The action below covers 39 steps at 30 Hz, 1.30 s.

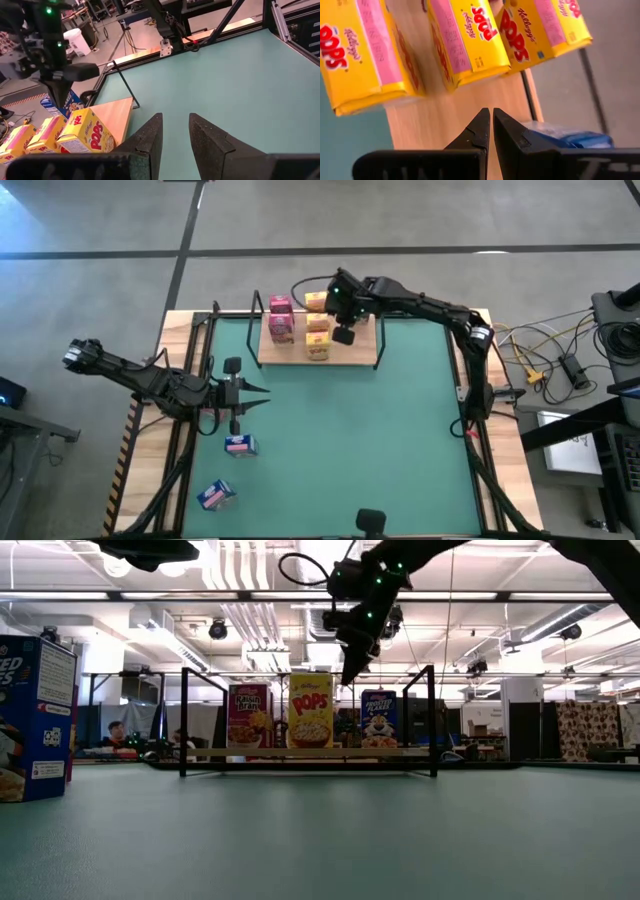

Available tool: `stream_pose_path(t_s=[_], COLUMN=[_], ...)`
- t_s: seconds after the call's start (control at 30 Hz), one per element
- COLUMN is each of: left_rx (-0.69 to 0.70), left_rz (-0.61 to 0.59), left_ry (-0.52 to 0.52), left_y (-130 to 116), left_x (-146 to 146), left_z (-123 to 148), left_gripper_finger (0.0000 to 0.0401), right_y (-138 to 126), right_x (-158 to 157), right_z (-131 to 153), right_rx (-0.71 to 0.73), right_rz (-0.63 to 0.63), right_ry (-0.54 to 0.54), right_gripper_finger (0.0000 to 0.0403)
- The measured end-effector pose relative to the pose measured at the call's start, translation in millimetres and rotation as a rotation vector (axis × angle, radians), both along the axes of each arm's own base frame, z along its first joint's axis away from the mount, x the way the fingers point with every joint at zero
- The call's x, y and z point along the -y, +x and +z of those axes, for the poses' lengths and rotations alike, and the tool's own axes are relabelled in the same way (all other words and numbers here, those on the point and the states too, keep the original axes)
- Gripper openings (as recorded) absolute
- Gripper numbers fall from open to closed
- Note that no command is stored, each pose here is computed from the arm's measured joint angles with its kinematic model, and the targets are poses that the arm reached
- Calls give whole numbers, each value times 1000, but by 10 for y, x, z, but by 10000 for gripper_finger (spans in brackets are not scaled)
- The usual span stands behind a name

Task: Stack cereal on shelf
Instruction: Adjust the yellow cereal boxes on the shelf

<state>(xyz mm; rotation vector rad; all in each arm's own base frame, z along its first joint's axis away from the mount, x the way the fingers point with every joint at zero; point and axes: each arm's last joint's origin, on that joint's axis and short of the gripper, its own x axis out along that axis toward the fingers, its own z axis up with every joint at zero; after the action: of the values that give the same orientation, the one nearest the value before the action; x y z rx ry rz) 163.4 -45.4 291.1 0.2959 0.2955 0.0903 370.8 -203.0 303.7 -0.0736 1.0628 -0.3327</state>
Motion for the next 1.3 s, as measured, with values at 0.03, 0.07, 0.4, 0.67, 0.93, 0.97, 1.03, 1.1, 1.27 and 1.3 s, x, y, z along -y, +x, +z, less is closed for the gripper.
stream_pose_path(t_s=[0.03,0.07,0.4,0.67,0.93,0.97,1.03,1.1,1.27,1.3], left_rx=[0,0,0,0,0,0,0,0,0,0], left_rz=[0,0,0,0,0,0,0,0,0,0], left_ry=[0,0,0,0,0,0,0,0,0,0], left_y=[0,0,0,0,0,0,0,0,0,0], left_x=[0,0,0,0,-1,0,0,0,0,0], left_z=[0,0,0,0,0,0,0,0,0,1], left_gripper_finger=[77,77,77,77,77,77,77,77,77,77], right_y=[-2,2,48,90,88,83,77,79,101,107], right_x=[20,34,61,-12,-8,3,12,15,28,31], right_z=[-20,-43,-183,-186,-188,-187,-187,-184,-167,-162], right_rx=[13,24,67,87,80,72,56,55,80,86], right_rz=[1,3,14,54,35,23,8,8,15,19], right_ry=[10,16,-1,32,19,3,-27,-37,-58,-63], right_gripper_finger=[13,13,13,13,13,13,13,13,13,13])
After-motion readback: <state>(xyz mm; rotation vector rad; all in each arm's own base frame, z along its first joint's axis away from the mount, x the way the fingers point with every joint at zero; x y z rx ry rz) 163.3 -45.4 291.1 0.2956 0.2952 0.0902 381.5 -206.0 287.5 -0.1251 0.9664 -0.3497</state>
